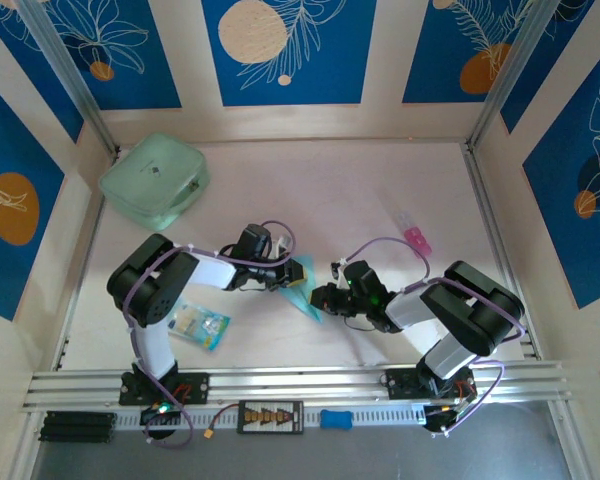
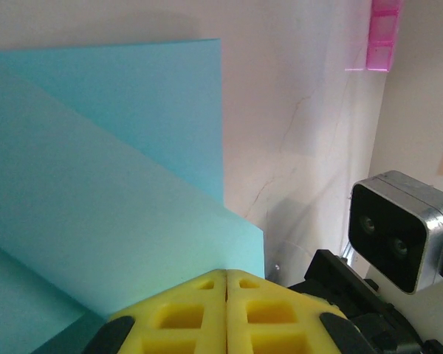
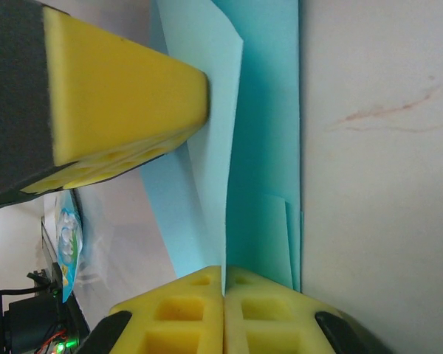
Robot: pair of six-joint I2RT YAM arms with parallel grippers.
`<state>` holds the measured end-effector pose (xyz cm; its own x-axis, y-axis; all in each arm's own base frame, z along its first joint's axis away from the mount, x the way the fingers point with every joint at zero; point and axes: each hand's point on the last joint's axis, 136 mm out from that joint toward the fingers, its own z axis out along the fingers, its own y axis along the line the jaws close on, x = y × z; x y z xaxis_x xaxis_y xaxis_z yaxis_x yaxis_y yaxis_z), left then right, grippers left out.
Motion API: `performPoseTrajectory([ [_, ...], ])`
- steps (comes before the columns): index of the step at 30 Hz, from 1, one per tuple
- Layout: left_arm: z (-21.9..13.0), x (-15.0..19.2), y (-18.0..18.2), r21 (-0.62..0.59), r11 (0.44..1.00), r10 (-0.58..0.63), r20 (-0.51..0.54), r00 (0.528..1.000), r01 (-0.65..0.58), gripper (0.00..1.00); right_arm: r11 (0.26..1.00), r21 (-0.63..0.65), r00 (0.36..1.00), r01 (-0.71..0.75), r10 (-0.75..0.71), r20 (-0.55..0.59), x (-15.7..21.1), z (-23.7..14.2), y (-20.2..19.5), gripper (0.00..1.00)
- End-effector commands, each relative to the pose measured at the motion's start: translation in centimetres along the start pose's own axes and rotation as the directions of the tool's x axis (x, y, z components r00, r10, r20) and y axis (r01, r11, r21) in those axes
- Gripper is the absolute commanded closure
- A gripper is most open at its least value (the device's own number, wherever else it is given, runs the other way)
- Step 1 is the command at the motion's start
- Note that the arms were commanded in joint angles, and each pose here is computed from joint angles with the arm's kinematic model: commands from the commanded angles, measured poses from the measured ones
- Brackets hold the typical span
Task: Fold a paper plane with a square sheet of paper (pick it up from the middle)
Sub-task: Fourth fold the wing at the center of the table.
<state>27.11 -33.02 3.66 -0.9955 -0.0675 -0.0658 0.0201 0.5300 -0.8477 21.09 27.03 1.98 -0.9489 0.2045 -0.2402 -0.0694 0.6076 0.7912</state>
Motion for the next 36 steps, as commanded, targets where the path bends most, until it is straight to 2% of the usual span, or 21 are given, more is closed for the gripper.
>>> performPoseTrajectory([
  [1, 0.5, -0.4, 0.0, -0.007, 1.0, 0.001, 0.005, 1.0, -0.001, 0.91, 0.996, 0.083, 0.997, -0.046, 0.051, -0.055, 1.4, 0.1, -2.3, 0.91],
  [36, 1.2, -0.3, 1.9, -0.087, 0.996, -0.015, -0.016, 1.0, 0.013, 0.92, 0.99, 0.11, 0.992, -0.091, 0.099, -0.076, 1.6, 0.0, -3.1, 0.9],
])
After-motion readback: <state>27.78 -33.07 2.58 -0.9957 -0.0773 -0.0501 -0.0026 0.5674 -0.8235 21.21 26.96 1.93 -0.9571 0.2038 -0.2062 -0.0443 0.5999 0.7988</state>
